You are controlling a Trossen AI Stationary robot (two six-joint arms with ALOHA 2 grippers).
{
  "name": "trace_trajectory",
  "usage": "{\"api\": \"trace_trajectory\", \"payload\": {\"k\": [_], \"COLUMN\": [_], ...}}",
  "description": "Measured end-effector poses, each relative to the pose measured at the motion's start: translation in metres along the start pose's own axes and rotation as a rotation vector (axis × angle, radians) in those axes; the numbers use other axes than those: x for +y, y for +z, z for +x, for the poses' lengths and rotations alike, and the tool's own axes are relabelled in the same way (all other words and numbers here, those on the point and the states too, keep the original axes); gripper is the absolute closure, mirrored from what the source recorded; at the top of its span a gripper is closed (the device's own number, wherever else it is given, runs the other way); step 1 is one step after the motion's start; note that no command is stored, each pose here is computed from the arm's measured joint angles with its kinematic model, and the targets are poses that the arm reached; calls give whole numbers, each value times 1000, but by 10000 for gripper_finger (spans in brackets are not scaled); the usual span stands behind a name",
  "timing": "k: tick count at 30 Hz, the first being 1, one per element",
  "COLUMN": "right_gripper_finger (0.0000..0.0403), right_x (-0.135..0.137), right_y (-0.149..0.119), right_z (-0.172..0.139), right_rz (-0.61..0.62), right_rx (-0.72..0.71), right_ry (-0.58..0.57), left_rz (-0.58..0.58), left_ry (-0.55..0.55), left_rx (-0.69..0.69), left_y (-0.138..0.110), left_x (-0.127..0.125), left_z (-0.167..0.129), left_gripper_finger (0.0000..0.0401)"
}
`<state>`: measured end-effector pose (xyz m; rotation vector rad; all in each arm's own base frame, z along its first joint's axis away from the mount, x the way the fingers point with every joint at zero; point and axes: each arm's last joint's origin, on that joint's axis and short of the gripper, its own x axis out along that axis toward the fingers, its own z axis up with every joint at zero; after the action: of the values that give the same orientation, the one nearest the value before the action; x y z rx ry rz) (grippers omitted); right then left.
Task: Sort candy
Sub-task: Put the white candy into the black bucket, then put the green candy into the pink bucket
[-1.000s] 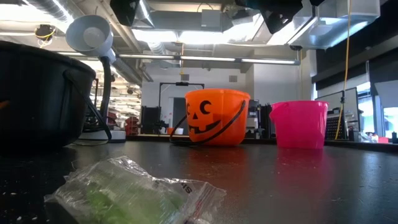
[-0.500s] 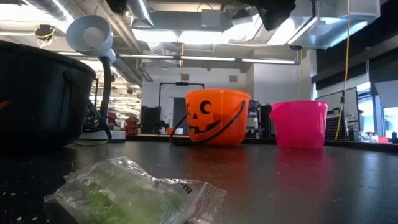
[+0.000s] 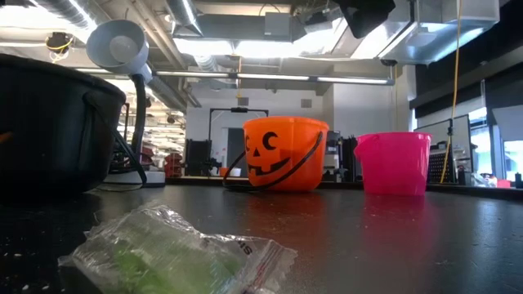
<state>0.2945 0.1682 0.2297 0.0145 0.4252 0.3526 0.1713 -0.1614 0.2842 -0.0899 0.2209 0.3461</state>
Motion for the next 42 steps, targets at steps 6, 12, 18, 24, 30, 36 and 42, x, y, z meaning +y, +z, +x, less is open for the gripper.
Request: {"api": "trace_trajectory", "payload": {"k": [6, 12, 18, 24, 30, 36, 42], "right_gripper_finger": [182, 182, 182, 182, 182, 182, 182], "right_x": [0, 0, 0, -1, -2, -1, 0], "right_y": [-3, -3, -3, -2, -2, -2, -3], "right_z": [0, 0, 0, 0, 0, 0, 2], "right_rz": [19, 19, 19, 15, 17, 18, 19], "right_rx": [29, 28, 29, 22, 21, 24, 20], "right_ry": [16, 15, 14, -26, -31, -11, -2], "left_rz": [-247, -303, -376, -397, -401, -385, -380], "left_ry": [23, 70, 172, 243, 250, 245, 243], "left_rx": [156, 397, 611, 646, 633, 612, 599], "left_y": [2, -6, -14, -16, -17, -16, -16], "left_x": [51, 80, 99, 107, 105, 105, 105], "left_z": [-22, -29, -35, -38, -37, -36, -36], "left_gripper_finger": [385, 385, 385, 385, 369, 331, 275]}}
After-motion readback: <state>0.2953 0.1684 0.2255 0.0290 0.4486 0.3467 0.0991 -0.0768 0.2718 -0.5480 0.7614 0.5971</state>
